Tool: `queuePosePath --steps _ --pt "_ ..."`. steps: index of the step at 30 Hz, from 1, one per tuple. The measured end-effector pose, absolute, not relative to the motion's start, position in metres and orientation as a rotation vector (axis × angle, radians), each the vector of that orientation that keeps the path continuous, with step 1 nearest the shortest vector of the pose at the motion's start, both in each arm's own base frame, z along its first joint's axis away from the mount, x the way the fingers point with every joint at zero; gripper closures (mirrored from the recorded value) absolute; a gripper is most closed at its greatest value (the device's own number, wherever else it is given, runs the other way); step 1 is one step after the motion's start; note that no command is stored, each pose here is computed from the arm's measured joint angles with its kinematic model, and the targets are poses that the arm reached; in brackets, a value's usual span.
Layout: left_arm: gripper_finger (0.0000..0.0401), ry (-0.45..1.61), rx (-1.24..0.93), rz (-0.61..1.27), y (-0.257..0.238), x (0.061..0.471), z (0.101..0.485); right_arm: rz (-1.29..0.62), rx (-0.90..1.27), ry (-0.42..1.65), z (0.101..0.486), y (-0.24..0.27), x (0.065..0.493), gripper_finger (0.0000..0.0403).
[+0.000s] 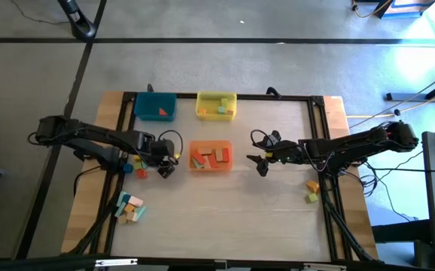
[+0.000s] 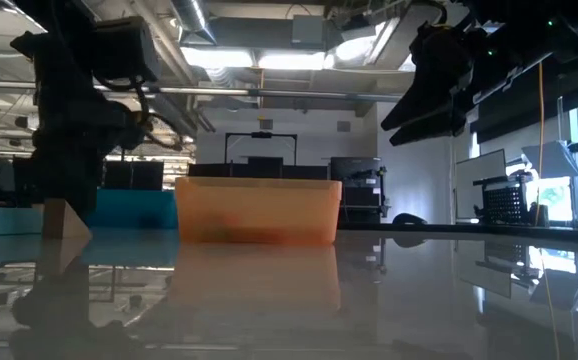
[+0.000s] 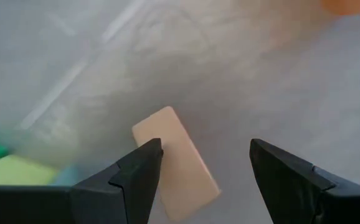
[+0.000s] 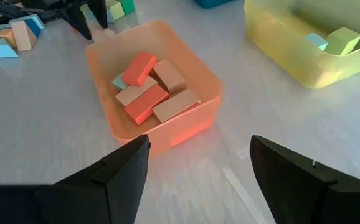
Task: Sort blocks by size
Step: Put the brown triangle block into the blue bin
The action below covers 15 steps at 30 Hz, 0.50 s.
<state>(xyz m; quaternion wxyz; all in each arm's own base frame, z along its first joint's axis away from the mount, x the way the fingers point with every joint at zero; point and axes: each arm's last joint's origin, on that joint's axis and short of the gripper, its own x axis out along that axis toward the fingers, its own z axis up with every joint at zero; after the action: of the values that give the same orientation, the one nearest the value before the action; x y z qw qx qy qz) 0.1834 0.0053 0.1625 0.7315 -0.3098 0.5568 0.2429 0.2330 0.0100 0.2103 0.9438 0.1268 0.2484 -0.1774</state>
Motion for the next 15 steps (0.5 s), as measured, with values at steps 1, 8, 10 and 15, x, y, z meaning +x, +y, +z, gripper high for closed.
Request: queuePosePath --steps 1,8,10,15 --pt "0.0168 1.219 -0.683 0.513 0.004 0.185 0.163 -0.362 0.258 0.506 0.21 0.01 0.233 0.0127" --pt "0.0168 1.186 -0.611 0.464 -0.004 0.192 0.177 -0.362 0.259 0.506 0.21 0.01 0.233 0.0127" --pt "0.0168 1.199 -0.598 0.509 -0.007 0.192 0.184 -0.362 0.26 0.506 0.21 0.01 0.233 0.0127" --pt "0.0168 1.223 -0.609 0.648 -0.012 0.185 0.188 -0.363 0.263 0.504 0.21 0.01 0.233 0.0127"
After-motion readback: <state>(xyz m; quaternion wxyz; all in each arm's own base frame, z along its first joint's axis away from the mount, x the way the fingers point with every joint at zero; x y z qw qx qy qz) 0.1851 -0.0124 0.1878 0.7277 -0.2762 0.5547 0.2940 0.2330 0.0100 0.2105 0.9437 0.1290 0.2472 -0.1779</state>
